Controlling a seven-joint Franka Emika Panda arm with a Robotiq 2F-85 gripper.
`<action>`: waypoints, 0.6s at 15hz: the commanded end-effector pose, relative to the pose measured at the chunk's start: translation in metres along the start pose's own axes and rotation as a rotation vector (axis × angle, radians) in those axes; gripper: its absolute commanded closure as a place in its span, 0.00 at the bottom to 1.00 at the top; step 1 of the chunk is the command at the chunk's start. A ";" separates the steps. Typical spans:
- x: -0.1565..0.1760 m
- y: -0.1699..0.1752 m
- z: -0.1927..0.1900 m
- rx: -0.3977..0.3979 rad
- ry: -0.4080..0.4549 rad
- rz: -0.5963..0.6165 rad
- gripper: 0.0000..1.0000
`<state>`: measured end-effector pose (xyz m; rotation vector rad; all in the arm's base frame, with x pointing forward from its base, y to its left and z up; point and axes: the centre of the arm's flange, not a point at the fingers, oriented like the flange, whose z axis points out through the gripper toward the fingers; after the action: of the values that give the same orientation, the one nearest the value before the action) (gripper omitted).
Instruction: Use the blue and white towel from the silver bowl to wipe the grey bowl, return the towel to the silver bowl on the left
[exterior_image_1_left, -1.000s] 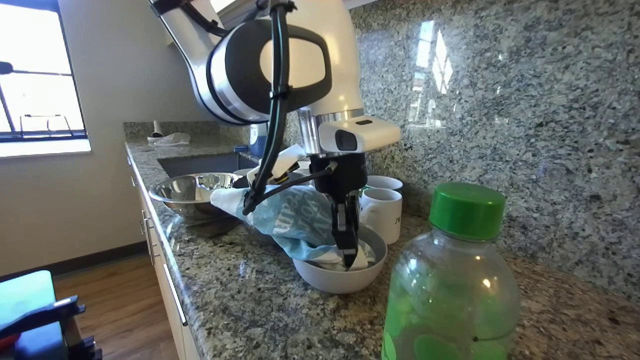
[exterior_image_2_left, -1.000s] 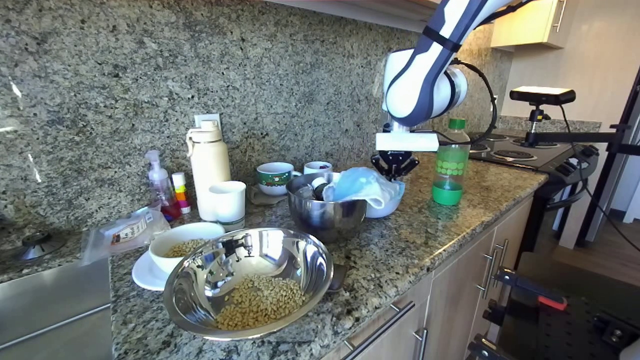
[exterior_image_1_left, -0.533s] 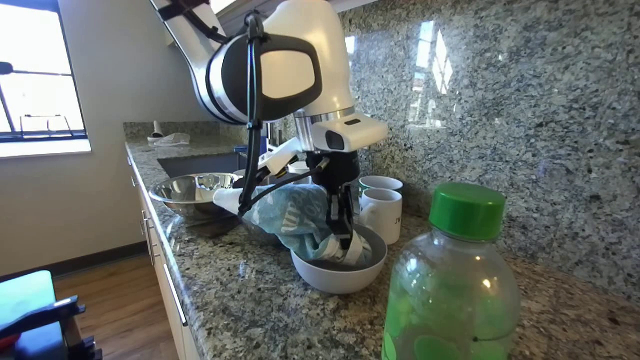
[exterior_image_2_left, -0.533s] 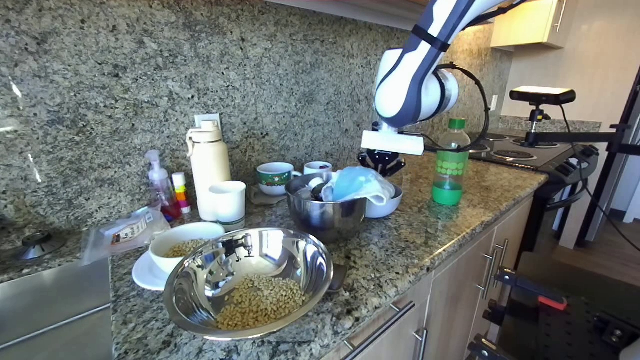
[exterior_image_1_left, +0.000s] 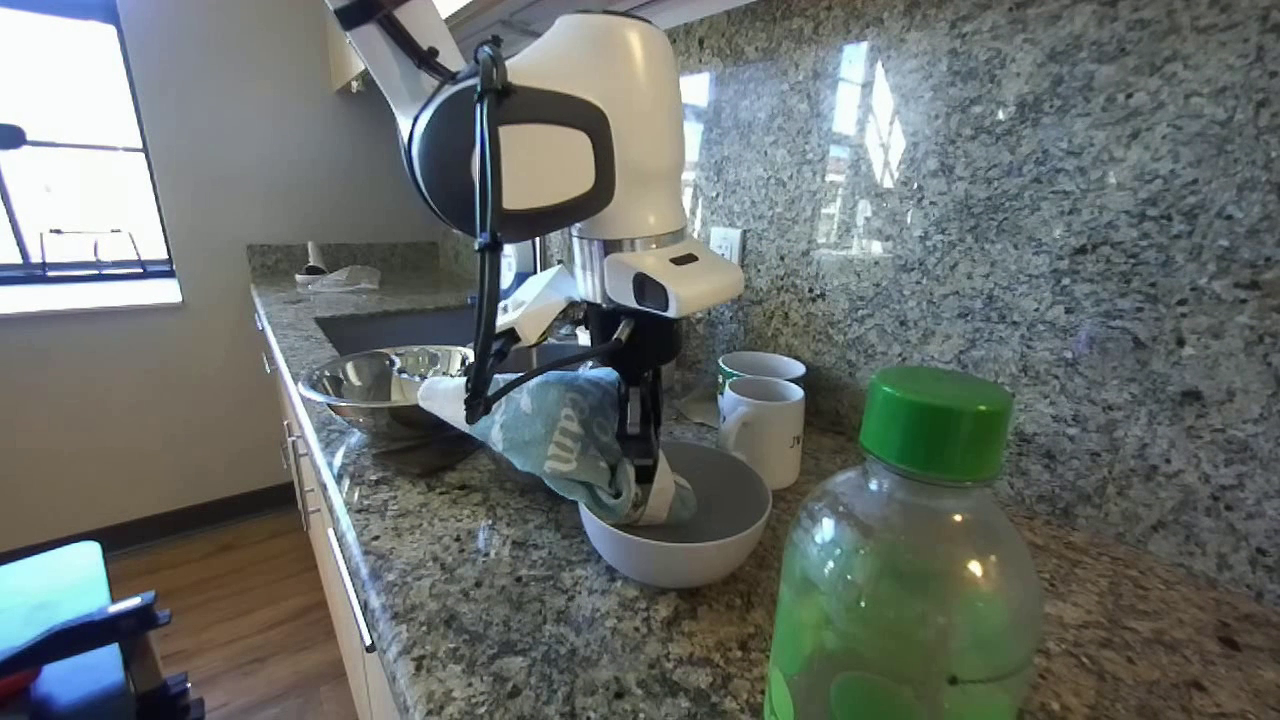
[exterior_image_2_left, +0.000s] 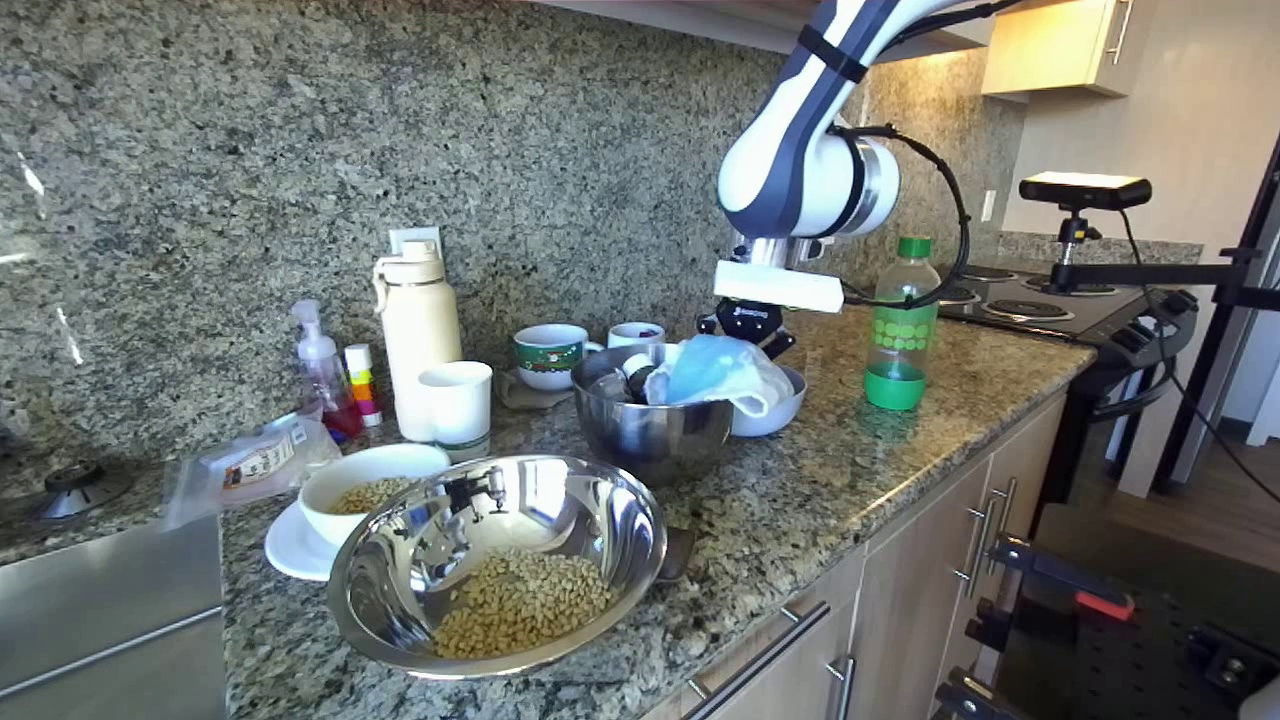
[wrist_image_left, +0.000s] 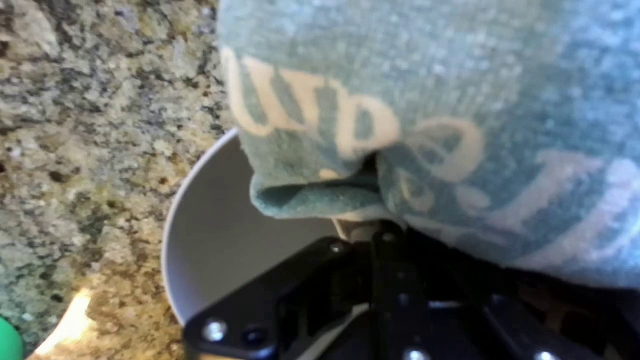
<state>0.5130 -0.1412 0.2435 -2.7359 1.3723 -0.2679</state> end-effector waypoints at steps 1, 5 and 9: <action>0.000 0.016 -0.009 -0.082 -0.050 -0.046 0.99; 0.010 0.037 -0.008 -0.196 -0.008 -0.059 0.99; 0.025 0.045 -0.013 -0.235 0.116 0.002 0.99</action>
<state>0.4901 -0.1897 0.2407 -2.9571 1.4399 -0.2007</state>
